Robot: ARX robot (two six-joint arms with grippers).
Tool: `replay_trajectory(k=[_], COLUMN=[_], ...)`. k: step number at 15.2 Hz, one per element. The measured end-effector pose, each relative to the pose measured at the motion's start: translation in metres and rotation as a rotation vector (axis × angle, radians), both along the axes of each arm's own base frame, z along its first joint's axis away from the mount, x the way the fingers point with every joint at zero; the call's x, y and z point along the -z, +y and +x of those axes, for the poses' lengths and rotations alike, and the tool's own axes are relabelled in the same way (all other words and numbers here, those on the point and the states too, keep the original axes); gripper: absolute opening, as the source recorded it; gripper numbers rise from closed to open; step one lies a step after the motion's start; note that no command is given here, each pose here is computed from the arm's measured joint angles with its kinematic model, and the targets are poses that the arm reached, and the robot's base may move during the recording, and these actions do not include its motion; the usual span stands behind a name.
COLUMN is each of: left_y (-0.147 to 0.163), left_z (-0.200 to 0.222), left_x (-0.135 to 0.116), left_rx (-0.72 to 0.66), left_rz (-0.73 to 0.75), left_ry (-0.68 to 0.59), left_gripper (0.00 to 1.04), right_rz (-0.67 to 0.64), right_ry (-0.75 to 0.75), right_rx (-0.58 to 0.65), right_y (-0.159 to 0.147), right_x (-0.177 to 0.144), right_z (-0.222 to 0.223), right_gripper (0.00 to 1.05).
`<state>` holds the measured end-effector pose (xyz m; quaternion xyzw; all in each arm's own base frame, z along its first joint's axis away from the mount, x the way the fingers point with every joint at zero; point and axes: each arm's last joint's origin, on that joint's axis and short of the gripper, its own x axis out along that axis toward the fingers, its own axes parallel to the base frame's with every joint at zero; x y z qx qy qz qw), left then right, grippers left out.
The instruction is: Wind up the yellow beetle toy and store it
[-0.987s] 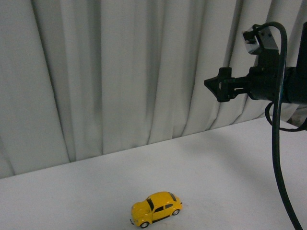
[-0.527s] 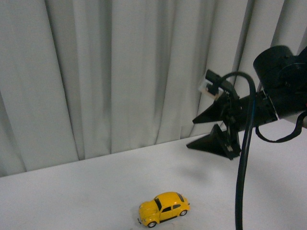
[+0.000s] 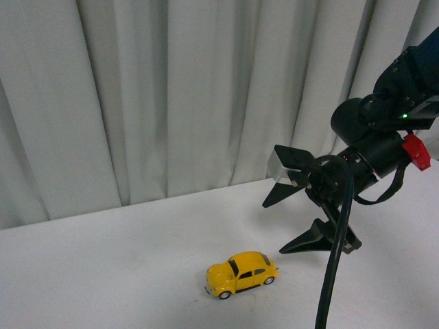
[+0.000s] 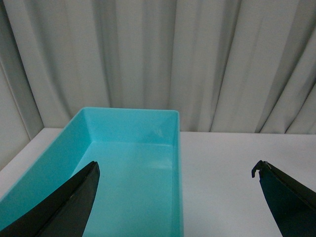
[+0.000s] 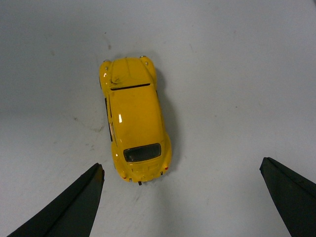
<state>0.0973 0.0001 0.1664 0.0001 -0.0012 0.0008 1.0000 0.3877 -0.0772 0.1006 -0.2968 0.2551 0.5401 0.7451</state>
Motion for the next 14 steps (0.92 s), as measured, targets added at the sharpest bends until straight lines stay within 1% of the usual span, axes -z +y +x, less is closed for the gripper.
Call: replay_trajectory(k=[2,5,9,12,14], left_y=[0.000,0.000,0.000,0.000,0.000], left_z=[0.000,0.000,0.000,0.000,0.000], left_x=[0.000,0.000,0.000,0.000,0.000], left_rx=[0.000,0.000,0.000,0.000,0.000], left_rz=[0.000,0.000,0.000,0.000,0.000], left_ry=[0.000,0.000,0.000,0.000,0.000], left_gripper=[0.98,0.98,0.98,0.98,0.98], right_rz=[-0.010,-0.013,-0.002,-0.011,-0.043], right_ry=[0.024,0.020,0.071,0.086,0.090], right_rx=[-0.042,-0.109,-0.190,-0.226,-0.233], right_y=[0.005,0.019,0.042,0.049,0.051], right_x=[0.009,0.011,0.024,0.031,0.036], right_z=[0.006,0.015,0.015,0.018,0.019], right_gripper=[0.98,0.98,0.98,0.98,0.98])
